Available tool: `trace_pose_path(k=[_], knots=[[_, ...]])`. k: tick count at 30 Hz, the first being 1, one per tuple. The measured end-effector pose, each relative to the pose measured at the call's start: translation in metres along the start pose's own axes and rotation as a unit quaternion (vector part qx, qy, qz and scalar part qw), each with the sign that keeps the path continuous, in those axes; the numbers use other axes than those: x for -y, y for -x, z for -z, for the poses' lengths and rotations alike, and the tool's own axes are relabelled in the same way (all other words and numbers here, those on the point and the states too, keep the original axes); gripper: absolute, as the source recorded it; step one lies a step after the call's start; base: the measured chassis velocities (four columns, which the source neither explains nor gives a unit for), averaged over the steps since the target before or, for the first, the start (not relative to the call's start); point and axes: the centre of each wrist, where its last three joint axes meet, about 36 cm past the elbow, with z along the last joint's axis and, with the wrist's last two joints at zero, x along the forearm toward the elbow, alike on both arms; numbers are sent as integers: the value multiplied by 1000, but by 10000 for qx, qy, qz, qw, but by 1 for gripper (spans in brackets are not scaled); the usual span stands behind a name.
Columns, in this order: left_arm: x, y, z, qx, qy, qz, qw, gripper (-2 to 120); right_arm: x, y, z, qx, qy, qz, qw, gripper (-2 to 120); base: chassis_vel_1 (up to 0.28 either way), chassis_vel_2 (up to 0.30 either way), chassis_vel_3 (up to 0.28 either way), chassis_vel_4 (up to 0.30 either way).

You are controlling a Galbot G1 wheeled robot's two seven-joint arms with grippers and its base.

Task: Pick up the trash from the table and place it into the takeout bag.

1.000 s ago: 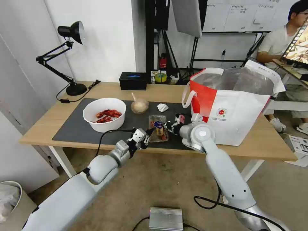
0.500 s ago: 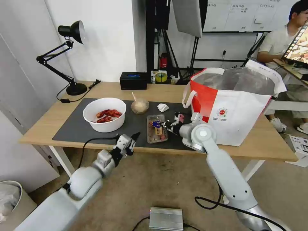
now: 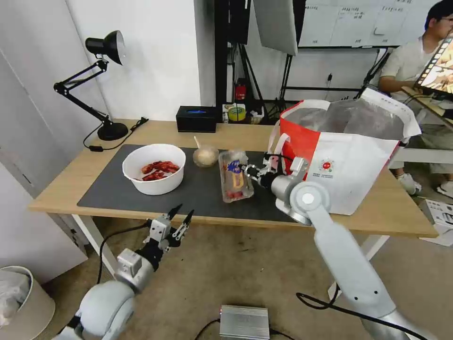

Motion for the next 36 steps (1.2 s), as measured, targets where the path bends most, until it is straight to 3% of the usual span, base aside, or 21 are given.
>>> trace_pose_path(k=[7, 11, 16, 22, 23, 25, 26, 29, 32, 36], knots=[[-4, -10, -4, 98, -11, 303, 9995, 82, -15, -24, 28, 923, -713, 223, 9929, 0, 0, 0, 0, 0], [-4, -11, -5, 134, -18, 393, 9991, 98, -24, -39, 53, 1642, -1160, 181, 9794, 0, 0, 0, 0, 0], [-5, -11, -6, 124, -22, 415, 9991, 100, -27, -48, 76, 2169, -1394, 36, 9662, 0, 0, 0, 0, 0], [-5, -9, -12, 103, -37, 429, 9990, 100, -21, -61, 112, 2846, -1930, -524, 9375, 0, 0, 0, 0, 0], [-5, -9, -12, 103, -37, 429, 9990, 100, -21, -61, 112, 2846, -1930, -524, 9375, 0, 0, 0, 0, 0], [-3, -8, -13, 101, -50, 417, 9991, 100, -8, -68, 125, 3002, -2399, -999, 9178, 0, 0, 0, 0, 0], [-3, -8, -13, 101, -50, 417, 9991, 100, -8, -68, 125, 3002, -2399, -999, 9178, 0, 0, 0, 0, 0], [-3, -7, -14, 97, -60, 408, 9991, 100, 5, -78, 131, 3033, -2916, -1496, 8948, 0, 0, 0, 0, 0], [-2, -6, -16, 87, -68, 393, 9992, 100, 13, -83, 130, 2932, -3160, -1775, 8847, 0, 0, 0, 0, 0], [1, -4, -17, 95, -90, 359, 9993, 100, 20, -90, 126, 2694, -3231, -2116, 8822, 0, 0, 0, 0, 0]])
